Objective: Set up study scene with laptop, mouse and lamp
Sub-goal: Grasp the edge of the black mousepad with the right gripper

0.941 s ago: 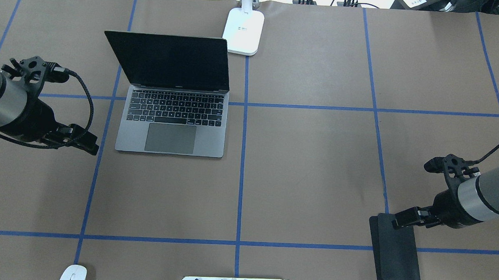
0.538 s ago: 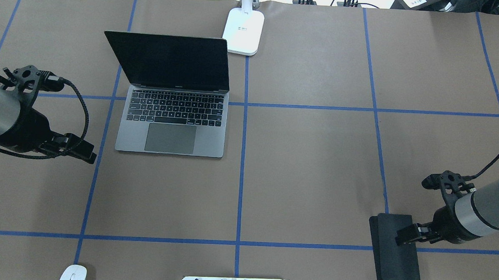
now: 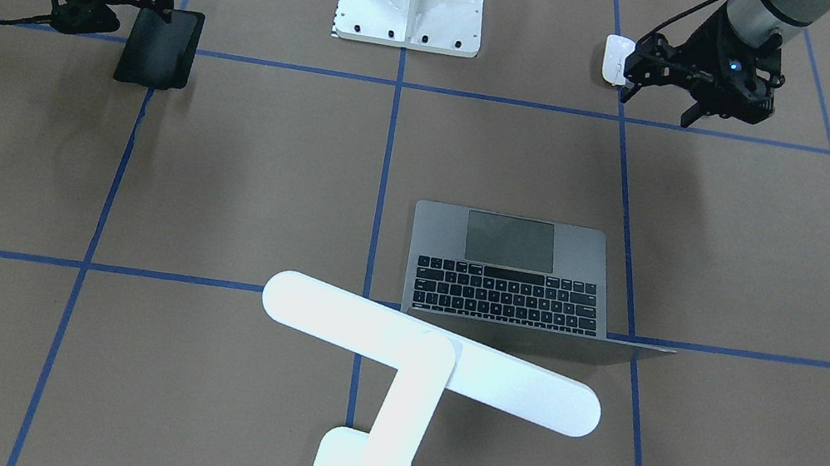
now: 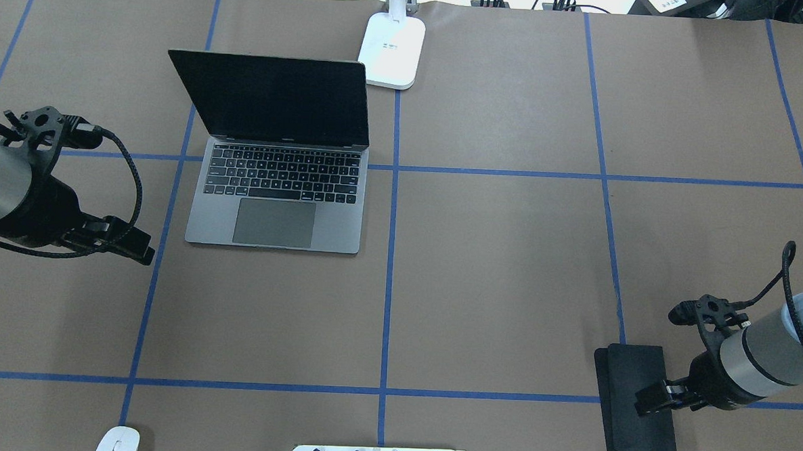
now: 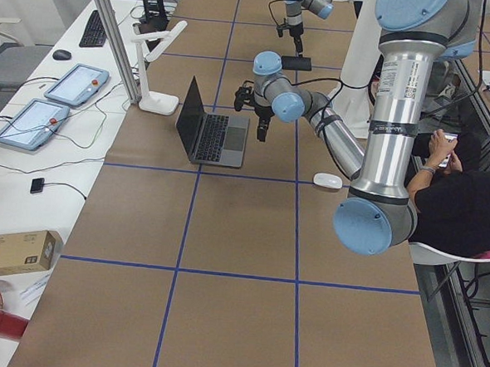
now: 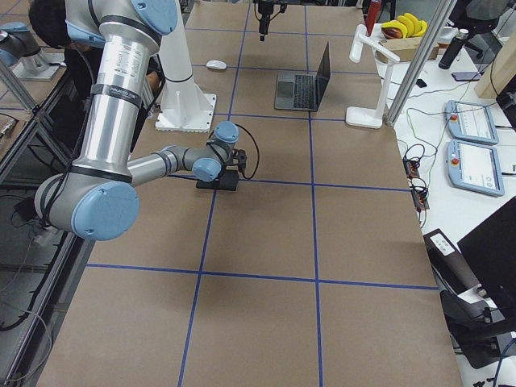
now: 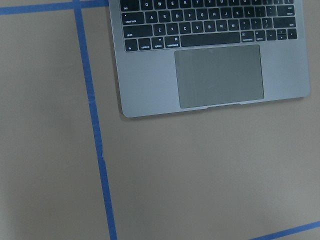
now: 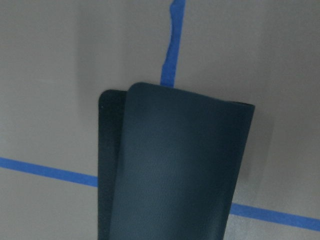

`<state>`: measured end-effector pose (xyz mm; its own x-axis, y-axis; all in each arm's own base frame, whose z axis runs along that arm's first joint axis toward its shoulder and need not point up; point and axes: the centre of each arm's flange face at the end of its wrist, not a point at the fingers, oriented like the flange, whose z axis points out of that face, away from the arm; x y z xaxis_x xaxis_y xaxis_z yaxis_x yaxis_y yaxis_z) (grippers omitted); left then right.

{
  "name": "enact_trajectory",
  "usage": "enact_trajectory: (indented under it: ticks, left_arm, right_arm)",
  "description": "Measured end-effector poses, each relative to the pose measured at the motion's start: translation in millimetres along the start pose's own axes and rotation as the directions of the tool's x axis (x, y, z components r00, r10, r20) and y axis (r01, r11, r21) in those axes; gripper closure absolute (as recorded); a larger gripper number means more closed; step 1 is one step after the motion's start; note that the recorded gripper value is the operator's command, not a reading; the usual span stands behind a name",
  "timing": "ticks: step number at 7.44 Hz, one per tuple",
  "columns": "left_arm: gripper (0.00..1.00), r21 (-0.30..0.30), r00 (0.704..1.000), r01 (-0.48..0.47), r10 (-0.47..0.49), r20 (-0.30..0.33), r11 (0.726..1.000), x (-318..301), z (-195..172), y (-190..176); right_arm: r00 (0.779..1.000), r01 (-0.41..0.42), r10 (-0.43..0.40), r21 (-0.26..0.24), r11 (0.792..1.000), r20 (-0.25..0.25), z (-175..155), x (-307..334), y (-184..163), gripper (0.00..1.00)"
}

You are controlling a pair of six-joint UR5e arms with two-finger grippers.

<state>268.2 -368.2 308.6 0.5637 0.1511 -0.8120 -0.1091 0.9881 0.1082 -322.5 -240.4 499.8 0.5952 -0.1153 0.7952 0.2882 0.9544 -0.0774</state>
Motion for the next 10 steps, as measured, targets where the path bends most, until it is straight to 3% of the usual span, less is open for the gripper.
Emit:
enact_trajectory:
  ticks: [1,2,8,10]
  left_arm:
    - [0.00,0.000,1.000,0.000,0.000,0.001,1.000,0,0,0]
    - [0.00,-0.003,1.000,0.000,0.000,0.004,1.000,-2,1,1]
    - [0.00,-0.009,1.000,0.002,-0.002,0.012,1.000,-8,4,4]
    - [0.00,-0.008,1.000,0.001,-0.001,0.012,1.000,-8,4,4]
  right_arm:
    - [1.000,0.004,-0.004,-0.011,1.000,-0.003,5,0,2,0.08]
    - [1.000,0.010,-0.010,-0.025,1.000,-0.007,11,-1,4,0.20]
    - [1.000,0.023,-0.024,-0.079,0.997,-0.011,25,-3,14,0.24]
    - [1.000,0.020,-0.021,-0.090,0.996,-0.012,26,-1,14,0.42]
